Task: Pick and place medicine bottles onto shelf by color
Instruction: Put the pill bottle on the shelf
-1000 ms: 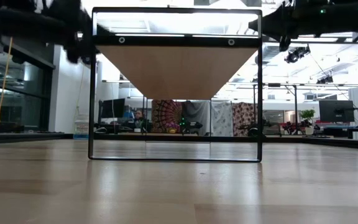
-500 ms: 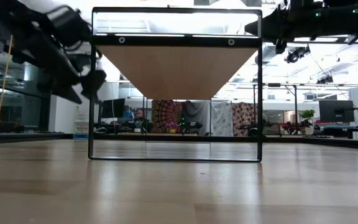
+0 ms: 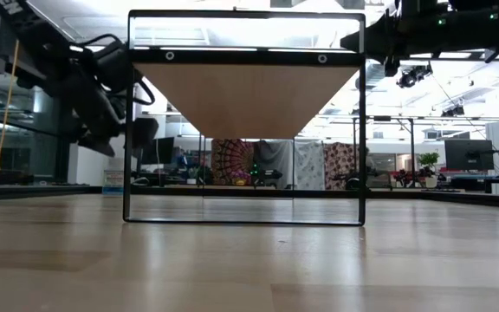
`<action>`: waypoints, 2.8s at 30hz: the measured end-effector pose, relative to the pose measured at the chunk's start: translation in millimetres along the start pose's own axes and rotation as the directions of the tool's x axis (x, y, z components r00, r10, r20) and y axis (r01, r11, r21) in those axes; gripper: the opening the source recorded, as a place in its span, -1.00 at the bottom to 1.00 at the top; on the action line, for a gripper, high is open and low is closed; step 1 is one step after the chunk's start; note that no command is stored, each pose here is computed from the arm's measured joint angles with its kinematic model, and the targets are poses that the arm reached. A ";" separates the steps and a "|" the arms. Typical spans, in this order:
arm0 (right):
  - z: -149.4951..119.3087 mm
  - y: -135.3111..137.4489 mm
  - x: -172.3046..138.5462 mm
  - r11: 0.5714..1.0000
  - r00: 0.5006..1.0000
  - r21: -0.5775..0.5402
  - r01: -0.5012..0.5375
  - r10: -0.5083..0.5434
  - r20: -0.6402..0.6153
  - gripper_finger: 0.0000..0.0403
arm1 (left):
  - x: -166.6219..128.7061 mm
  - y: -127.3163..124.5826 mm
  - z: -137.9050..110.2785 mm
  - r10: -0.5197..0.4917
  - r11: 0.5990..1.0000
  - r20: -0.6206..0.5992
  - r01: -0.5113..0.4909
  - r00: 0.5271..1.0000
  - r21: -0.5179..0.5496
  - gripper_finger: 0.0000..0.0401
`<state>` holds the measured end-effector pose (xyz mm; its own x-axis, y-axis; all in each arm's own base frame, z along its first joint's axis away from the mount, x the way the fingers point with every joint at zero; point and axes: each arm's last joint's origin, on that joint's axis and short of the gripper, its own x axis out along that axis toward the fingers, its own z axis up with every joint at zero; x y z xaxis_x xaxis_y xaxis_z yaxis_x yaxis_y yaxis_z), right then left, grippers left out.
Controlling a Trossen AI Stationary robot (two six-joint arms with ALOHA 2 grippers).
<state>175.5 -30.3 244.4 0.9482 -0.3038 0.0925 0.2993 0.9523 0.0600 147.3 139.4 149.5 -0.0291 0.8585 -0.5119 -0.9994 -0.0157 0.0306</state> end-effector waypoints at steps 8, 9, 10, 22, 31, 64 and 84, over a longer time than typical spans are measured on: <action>0.1 0.0 0.0 1.000 1.000 0.000 0.000 0.000 0.000 -1.00 | 14.7 2.2 -1.4 0.063 0.998 0.001 -0.063 0.998 -0.026 0.37; 0.1 0.0 0.0 1.000 1.000 0.000 0.000 0.000 0.000 -1.00 | 15.5 1.6 -2.0 0.053 0.998 -0.006 -0.053 0.999 -0.028 0.37; 0.1 0.0 0.0 1.000 1.000 0.000 0.001 -0.001 0.000 -1.00 | 16.5 1.5 -4.7 0.041 0.999 -0.026 -0.041 0.999 -0.021 0.37; 0.2 0.0 0.1 1.000 1.000 0.000 0.001 -0.001 0.001 -1.00 | 18.0 -0.5 -5.9 0.005 1.000 -0.047 -0.005 0.999 0.002 0.37; 0.2 0.0 0.1 1.000 1.000 0.000 0.001 -0.001 0.001 -1.00 | 17.9 -2.3 -6.9 -0.054 0.991 -0.083 0.063 0.995 0.121 0.37; 0.1 0.0 0.2 1.000 1.000 0.000 0.001 -0.001 -0.001 -1.00 | -18.8 -25.3 99.5 -0.094 0.526 -0.729 0.655 0.678 0.542 0.37; -0.6 0.0 0.4 1.000 1.000 -0.001 0.001 -0.001 -0.006 -1.00 | 52.4 -48.5 52.6 0.325 0.040 -0.628 0.653 0.707 0.756 0.37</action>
<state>176.0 -30.4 243.9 0.9484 -0.3050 0.0864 0.3008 0.9519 0.0589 195.2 212.2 166.4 -0.3568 0.2805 -0.8911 -0.0450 0.9476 0.3163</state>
